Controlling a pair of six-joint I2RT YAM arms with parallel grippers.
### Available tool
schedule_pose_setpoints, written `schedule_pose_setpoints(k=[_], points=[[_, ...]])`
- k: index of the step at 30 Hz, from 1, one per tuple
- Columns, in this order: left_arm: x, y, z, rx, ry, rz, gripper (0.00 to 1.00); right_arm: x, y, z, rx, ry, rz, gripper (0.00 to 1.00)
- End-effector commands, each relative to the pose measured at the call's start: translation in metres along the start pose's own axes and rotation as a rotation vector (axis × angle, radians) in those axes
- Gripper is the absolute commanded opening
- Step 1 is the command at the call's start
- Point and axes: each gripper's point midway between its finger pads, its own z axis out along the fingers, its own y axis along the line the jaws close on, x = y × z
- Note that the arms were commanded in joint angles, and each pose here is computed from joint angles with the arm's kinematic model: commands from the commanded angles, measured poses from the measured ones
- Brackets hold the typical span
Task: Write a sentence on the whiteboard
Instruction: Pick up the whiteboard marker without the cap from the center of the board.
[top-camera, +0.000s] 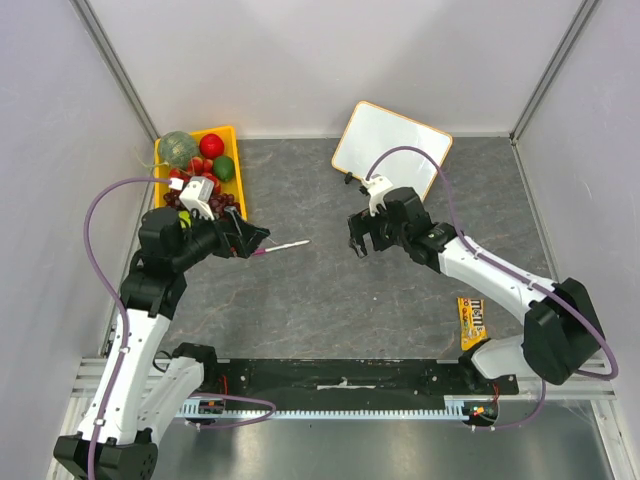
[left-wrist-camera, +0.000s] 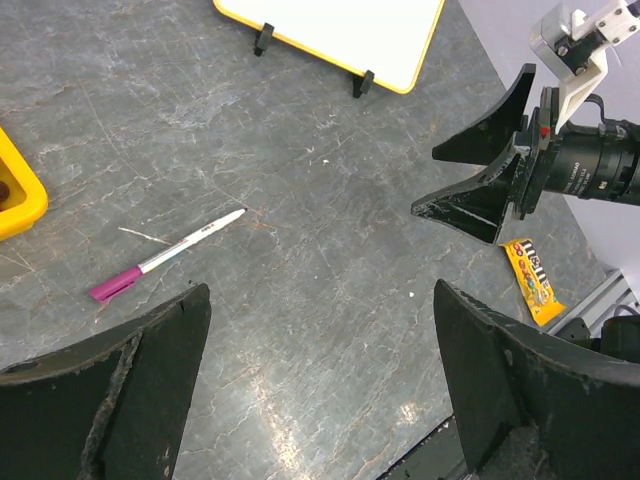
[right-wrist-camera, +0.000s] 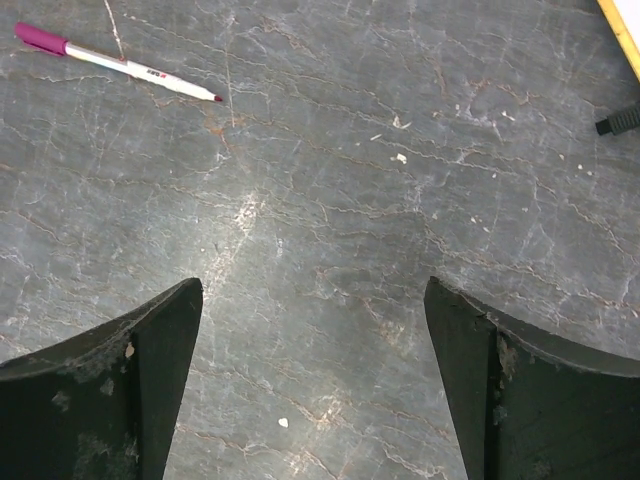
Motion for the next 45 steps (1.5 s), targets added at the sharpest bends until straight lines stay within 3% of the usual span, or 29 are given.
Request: schedule_pose_setpoints(k=[1,14,24,34,40,45], points=[[-0.022,-0.004,-0.006,0.0,-0.084,0.08,0.97,-0.027,0.012,0.001,-0.036,-0.054,-0.054,0.98],[-0.058,-0.033,-0.023,0.071,-0.168,0.139,0.97,-0.022,0.08,0.026,-0.182,-0.007,-0.227,0.98],[-0.096,-0.069,-0.04,0.175,-0.246,0.164,0.97,-0.023,0.135,0.073,-0.228,0.02,-0.337,0.98],[-0.115,-0.092,-0.061,0.231,-0.326,0.21,0.99,-0.039,0.152,0.124,-0.216,0.022,-0.423,0.98],[-0.118,-0.099,-0.072,0.245,-0.361,0.238,1.0,-0.037,0.171,0.151,-0.304,0.064,-0.47,0.9],[-0.118,-0.1,-0.071,0.251,-0.359,0.241,1.0,-0.029,0.17,0.181,-0.274,0.126,-0.481,0.86]])
